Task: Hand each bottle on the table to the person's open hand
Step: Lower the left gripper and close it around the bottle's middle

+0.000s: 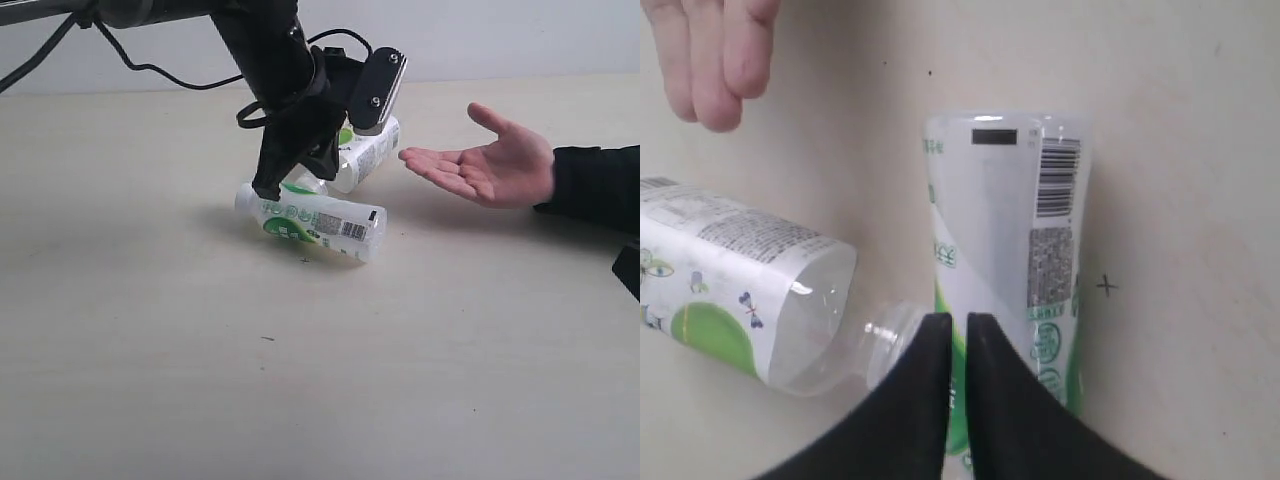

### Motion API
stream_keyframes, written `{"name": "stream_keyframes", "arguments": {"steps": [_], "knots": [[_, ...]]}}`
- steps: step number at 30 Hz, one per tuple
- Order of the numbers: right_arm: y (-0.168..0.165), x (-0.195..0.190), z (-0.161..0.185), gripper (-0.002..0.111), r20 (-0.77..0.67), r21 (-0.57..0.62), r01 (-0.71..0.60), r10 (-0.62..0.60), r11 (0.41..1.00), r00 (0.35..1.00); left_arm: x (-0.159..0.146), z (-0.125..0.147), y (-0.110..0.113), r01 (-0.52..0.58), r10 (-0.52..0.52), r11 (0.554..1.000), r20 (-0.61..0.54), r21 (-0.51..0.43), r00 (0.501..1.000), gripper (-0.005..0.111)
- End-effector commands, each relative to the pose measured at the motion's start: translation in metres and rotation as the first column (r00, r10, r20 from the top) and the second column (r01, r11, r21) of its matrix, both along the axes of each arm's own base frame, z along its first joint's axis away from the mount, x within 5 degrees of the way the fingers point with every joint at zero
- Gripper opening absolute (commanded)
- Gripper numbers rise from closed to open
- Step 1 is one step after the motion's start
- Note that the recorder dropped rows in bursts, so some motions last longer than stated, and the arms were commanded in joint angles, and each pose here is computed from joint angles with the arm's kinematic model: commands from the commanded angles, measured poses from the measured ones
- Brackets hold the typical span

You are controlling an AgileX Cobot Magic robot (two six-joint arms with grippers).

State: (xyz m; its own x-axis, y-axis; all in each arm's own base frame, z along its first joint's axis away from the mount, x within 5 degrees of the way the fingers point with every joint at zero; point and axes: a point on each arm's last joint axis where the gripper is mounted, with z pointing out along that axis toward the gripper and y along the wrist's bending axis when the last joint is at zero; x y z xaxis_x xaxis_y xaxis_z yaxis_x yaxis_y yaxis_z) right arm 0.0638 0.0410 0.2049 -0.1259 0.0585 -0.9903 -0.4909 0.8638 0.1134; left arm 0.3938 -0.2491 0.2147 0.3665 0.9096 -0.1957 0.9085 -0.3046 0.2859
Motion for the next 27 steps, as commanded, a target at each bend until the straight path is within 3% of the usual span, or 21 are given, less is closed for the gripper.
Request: {"name": "stream_keyframes", "arguments": {"steps": [1, 6, 14, 27], "knots": [[0.000, 0.000, -0.002, 0.000, 0.000, -0.006, 0.001, -0.001, 1.000, 1.000, 0.000, 0.002, -0.003, 0.005, -0.005, 1.000, 0.003, -0.015, 1.000, 0.034], [0.000, 0.000, -0.002, 0.000, 0.000, -0.006, 0.001, -0.001, 1.000, 1.000, 0.000, -0.006, -0.005, 0.000, 0.000, 1.000, -0.024, -0.023, 1.000, 0.066], [0.000, 0.000, -0.002, 0.000, 0.000, -0.006, 0.001, -0.001, 1.000, 1.000, 0.005, -0.032, -0.008, -0.004, 0.004, 1.000, -0.057, -0.002, 0.998, 0.068], [0.000, 0.000, -0.002, 0.000, 0.000, -0.006, 0.001, -0.001, 1.000, 1.000, 0.011, -0.049, -0.011, -0.018, 0.018, 1.000, -0.043, -0.008, 0.999, 0.068]]}}
